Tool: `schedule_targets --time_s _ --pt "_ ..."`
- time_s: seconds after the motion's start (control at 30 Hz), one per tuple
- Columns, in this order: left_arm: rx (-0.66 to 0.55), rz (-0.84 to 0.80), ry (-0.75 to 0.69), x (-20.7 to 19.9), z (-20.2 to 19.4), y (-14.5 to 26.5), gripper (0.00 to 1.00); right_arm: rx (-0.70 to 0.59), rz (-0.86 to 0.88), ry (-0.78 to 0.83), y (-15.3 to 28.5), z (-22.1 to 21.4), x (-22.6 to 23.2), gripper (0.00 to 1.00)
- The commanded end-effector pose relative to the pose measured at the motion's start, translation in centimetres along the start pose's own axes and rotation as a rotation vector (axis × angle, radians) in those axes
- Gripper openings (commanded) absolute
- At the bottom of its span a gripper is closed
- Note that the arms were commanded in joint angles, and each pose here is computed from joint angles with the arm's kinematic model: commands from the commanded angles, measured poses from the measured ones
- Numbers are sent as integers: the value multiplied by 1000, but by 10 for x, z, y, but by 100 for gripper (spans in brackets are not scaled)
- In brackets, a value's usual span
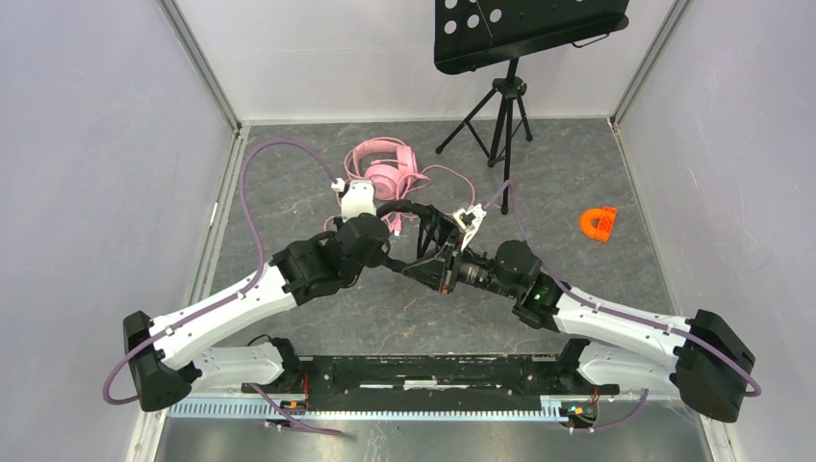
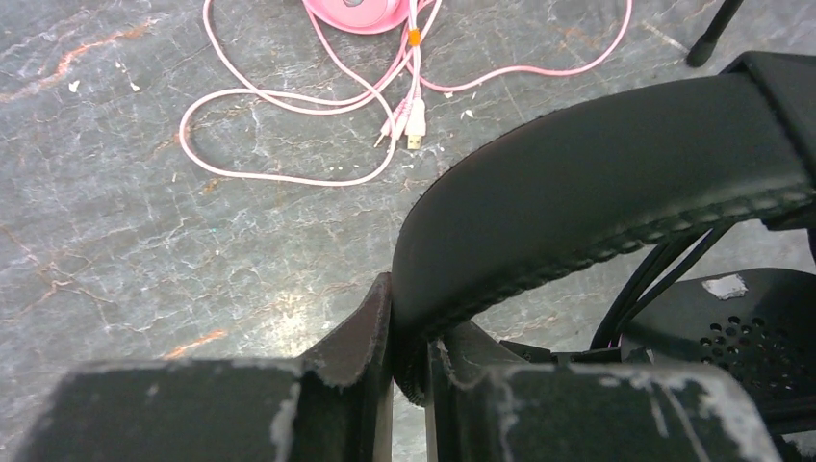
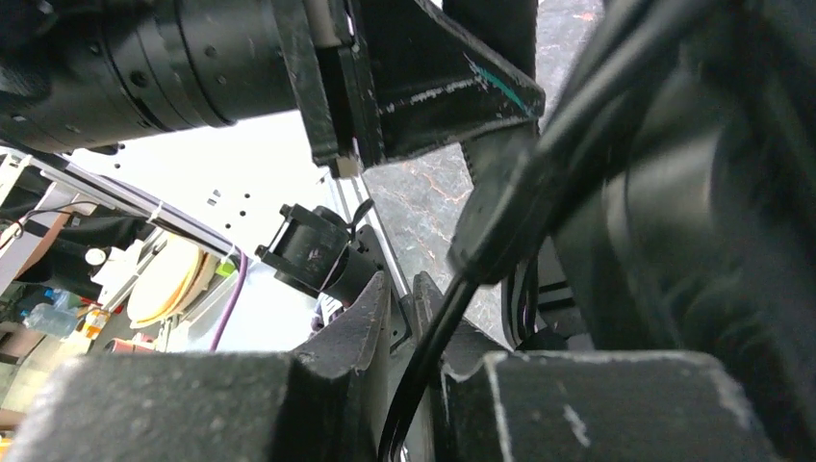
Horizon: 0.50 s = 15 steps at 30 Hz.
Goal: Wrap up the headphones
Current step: Wrap the headphones cable around the headphones.
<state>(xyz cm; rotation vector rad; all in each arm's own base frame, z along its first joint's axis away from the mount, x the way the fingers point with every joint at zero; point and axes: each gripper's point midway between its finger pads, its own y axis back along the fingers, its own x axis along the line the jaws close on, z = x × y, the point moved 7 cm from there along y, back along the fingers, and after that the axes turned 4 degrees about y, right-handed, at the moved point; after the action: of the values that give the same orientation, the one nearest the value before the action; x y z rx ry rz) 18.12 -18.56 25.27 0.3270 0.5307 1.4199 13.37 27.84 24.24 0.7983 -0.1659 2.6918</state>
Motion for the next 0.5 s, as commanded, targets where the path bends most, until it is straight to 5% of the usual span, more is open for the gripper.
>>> schedule_targets --time_s 0.0,0.47 --pt "-127 -80 272 -12 33 13 2 -30 -8 28 -2 9 9 20" --pt "-166 -163 421 -16 46 24 2 5 -65 71 -3 -2 7 20"
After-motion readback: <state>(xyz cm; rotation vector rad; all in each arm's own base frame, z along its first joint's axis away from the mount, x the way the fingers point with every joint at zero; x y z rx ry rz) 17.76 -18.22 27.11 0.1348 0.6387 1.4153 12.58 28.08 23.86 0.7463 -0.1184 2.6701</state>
